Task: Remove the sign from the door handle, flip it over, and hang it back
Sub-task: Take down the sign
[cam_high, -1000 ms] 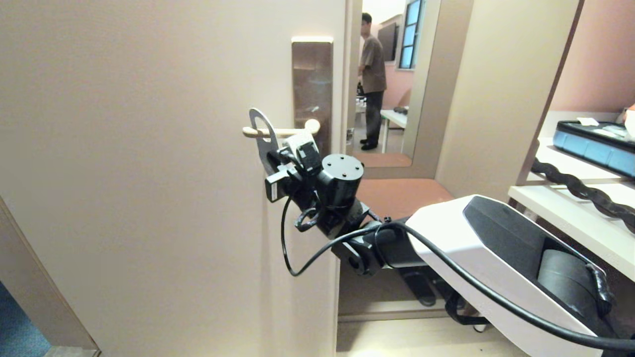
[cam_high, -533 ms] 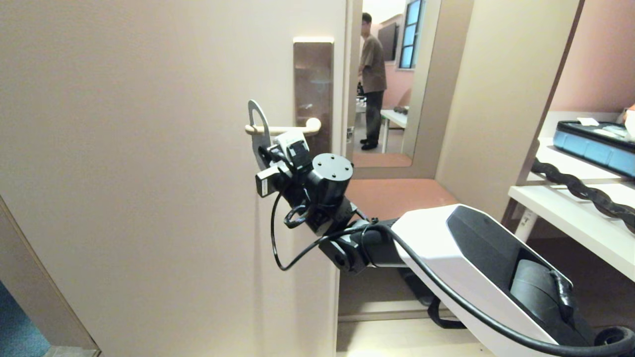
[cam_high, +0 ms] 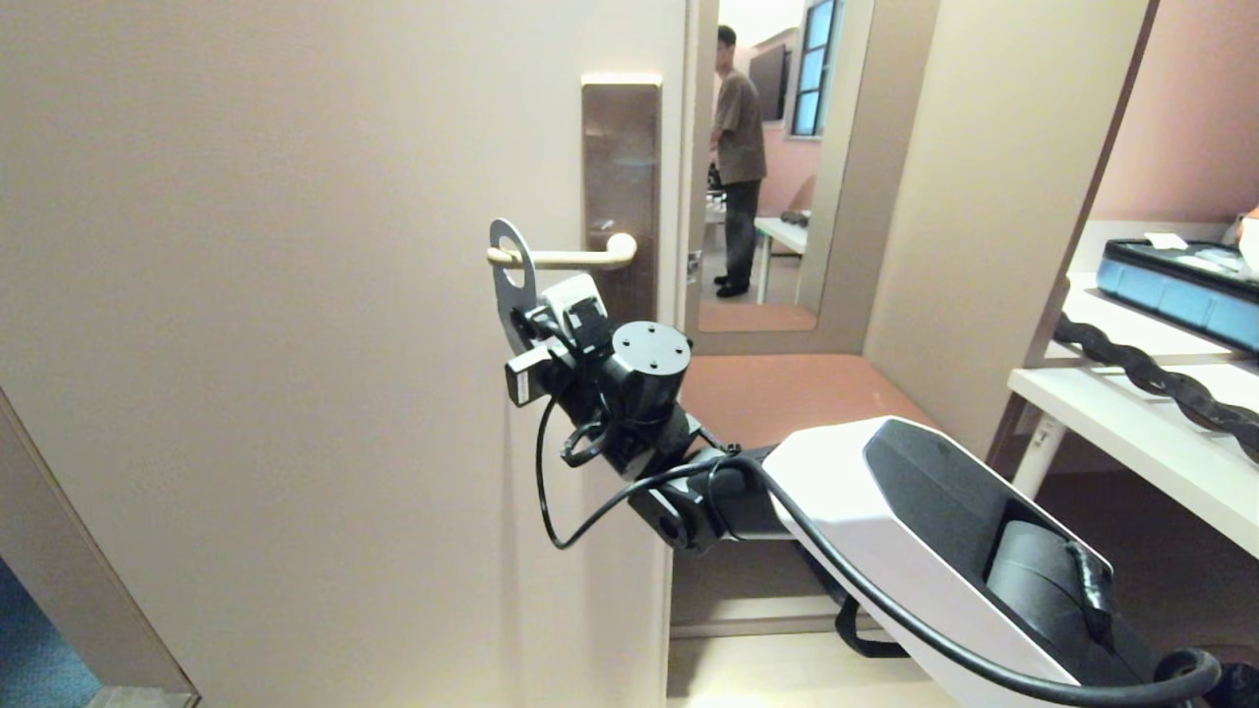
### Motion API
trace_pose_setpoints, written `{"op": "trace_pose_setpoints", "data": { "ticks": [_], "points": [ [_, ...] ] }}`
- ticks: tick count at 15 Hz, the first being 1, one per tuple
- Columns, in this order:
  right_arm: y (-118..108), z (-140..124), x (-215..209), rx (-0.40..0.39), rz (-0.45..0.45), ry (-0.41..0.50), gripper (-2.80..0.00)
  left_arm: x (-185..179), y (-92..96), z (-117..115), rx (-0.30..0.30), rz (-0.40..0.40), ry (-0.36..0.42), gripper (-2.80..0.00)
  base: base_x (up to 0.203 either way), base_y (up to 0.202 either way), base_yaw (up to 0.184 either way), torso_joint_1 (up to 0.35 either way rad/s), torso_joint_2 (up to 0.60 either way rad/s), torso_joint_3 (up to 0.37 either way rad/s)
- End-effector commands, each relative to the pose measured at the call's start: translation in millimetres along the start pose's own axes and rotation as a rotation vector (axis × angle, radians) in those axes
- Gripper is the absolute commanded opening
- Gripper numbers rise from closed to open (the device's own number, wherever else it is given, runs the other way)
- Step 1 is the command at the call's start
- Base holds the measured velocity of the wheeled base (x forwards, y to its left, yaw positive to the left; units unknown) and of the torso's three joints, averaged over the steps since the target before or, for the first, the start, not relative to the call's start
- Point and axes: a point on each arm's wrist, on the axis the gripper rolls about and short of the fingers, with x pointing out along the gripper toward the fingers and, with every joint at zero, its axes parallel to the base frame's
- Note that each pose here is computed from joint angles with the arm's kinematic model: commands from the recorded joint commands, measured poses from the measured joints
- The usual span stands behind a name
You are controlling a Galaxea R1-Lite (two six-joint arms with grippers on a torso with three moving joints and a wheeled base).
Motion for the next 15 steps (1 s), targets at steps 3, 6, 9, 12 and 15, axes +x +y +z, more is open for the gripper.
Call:
{"op": "trace_pose_setpoints", "data": {
  "ticks": [3, 6, 9, 12, 15],
  "points": [
    [0.1, -6.1, 0.6, -0.001, -0.001, 0.002, -2.80, 0.1, 0.0, 0.1, -0.001, 0.001, 0.001, -2.80, 0.000, 0.000, 0.000, 0.000, 0.00, 0.000],
    [0.2, -6.3, 1.8, -0.001, -0.001, -0.004, -2.80, 0.1, 0.0, 0.1, -0.001, 0.001, 0.001, -2.80, 0.000, 0.000, 0.000, 0.000, 0.00, 0.000],
    [-0.4, -5.1, 5.4, -0.013, 0.000, -0.025, -2.80, 0.1, 0.0, 0.1, -0.001, 0.001, 0.001, -2.80, 0.000, 0.000, 0.000, 0.000, 0.00, 0.000],
    [-0.4, -5.2, 5.4, -0.014, 0.002, -0.025, -2.80, 0.1, 0.0, 0.1, -0.001, 0.001, 0.001, -2.80, 0.000, 0.000, 0.000, 0.000, 0.00, 0.000],
    [-0.3, -5.1, 5.4, -0.019, 0.005, -0.025, -2.80, 0.1, 0.0, 0.1, -0.001, 0.001, 0.001, -2.80, 0.000, 0.000, 0.000, 0.000, 0.00, 0.000]
  ]
}}
